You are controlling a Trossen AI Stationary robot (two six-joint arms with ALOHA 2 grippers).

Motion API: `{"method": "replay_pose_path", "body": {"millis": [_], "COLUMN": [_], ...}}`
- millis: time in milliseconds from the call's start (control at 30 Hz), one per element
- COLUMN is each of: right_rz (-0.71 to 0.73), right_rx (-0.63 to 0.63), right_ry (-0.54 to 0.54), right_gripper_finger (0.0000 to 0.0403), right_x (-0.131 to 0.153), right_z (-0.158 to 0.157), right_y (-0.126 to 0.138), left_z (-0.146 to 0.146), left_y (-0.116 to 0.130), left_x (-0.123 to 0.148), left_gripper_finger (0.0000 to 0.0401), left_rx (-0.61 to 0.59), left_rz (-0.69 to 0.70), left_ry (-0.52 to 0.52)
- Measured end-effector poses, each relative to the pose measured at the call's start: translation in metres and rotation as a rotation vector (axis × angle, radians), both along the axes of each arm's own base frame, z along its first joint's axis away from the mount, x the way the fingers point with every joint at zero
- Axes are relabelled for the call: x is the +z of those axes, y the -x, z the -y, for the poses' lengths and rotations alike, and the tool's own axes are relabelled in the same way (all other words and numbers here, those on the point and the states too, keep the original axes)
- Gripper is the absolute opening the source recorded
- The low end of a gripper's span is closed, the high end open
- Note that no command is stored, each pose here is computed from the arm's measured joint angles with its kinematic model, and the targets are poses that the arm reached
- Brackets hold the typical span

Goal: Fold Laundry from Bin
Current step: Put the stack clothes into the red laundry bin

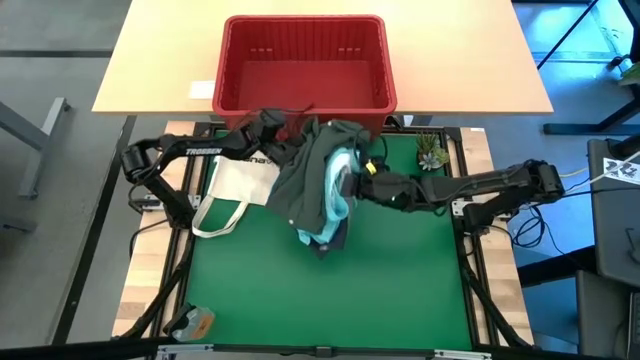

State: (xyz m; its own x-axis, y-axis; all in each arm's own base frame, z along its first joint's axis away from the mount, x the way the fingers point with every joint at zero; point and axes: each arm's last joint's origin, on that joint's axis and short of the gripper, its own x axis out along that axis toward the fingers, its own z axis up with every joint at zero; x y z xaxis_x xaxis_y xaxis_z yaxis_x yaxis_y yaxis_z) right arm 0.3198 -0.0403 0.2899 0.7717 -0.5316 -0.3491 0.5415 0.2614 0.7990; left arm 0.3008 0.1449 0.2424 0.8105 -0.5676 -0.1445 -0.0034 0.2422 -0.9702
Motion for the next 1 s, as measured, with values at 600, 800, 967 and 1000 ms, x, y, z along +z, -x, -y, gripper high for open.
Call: {"method": "replay_pose_path", "body": {"millis": [600,800,967,1000], "right_rz": [0.086,0.104,0.101,0.1], "right_rx": [0.022,-0.003,-0.036,-0.044], "right_ry": [0.129,0.146,0.185,0.189], "right_gripper_finger": [0.0009,0.0009,0.0009,0.0009], "right_x": [0.057,0.066,0.076,0.076], "right_z": [0.074,0.099,0.112,0.115], "right_y": [0.007,0.015,0.021,0.022], "left_z": [-0.058,-0.077,-0.087,-0.089], "left_y": [0.014,0.024,0.03,0.031], "left_x": [0.06,0.078,0.088,0.09], "left_gripper_finger": [0.0008,0.0008,0.0007,0.0007], "left_rx": [0.134,0.198,0.256,0.27], "left_rz": [0.115,0.138,0.157,0.162], "left_ry": [-0.03,-0.052,-0.078,-0.087]}}
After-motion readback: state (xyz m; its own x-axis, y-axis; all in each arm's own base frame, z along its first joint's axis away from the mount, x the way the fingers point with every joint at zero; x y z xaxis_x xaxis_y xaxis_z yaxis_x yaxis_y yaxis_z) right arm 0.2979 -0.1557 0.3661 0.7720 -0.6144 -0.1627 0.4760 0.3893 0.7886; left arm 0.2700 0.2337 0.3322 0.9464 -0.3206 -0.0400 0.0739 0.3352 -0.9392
